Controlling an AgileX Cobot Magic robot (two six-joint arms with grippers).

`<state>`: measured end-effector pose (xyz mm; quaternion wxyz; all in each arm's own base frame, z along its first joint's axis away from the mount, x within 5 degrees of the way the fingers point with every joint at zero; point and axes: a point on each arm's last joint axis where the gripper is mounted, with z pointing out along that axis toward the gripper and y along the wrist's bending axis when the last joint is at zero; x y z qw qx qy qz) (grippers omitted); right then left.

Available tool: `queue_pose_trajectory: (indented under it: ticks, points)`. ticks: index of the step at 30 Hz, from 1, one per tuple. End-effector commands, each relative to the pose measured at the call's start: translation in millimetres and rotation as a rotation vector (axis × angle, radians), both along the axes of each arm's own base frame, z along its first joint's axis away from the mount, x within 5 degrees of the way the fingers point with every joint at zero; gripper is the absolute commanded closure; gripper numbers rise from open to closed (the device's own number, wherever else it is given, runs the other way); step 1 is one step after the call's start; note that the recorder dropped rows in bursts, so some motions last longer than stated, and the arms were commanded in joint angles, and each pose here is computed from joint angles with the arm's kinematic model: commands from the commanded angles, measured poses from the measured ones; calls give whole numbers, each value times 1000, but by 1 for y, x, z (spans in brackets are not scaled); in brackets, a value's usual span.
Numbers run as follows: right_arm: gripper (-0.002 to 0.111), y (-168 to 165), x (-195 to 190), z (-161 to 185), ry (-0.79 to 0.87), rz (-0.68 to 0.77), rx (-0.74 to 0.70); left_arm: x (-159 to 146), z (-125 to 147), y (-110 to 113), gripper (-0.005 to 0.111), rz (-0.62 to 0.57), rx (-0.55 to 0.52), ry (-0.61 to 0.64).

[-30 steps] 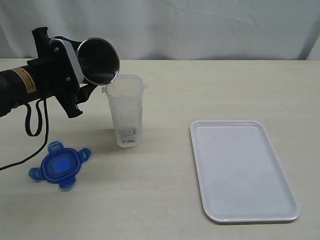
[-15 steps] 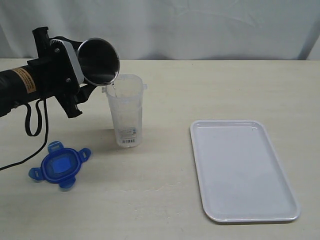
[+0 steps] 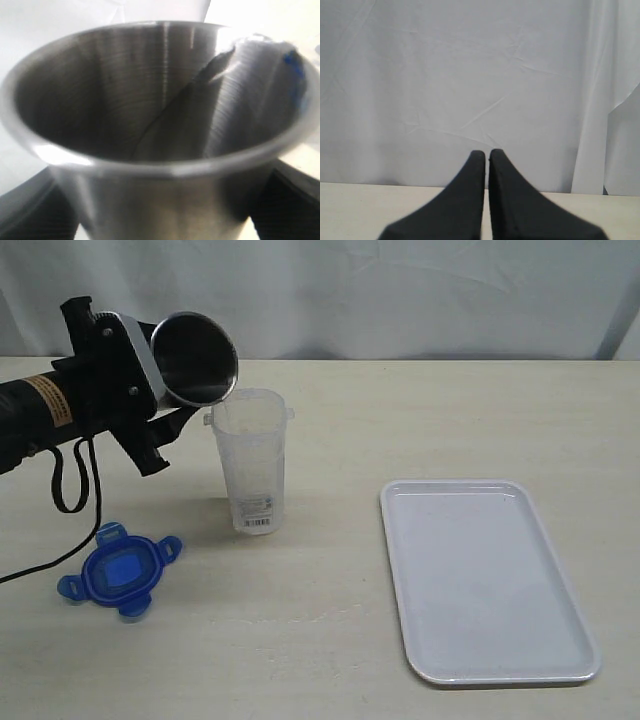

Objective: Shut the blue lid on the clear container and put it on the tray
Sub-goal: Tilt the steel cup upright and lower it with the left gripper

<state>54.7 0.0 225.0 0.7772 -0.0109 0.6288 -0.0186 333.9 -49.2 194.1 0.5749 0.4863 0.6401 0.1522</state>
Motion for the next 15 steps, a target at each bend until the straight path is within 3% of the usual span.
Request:
queue_pose_trajectory:
  ticks: [1,12,15]
  points:
    - [104,0,0,0,-5,-1,7,0,12,-3,107,21,-151,-18]
    - [104,0,0,0,-5,-1,7,0,12,-3,107,114,-444,108]
    - [104,0,0,0,-5,-1,7,3,14,2,107,193,-556,110]
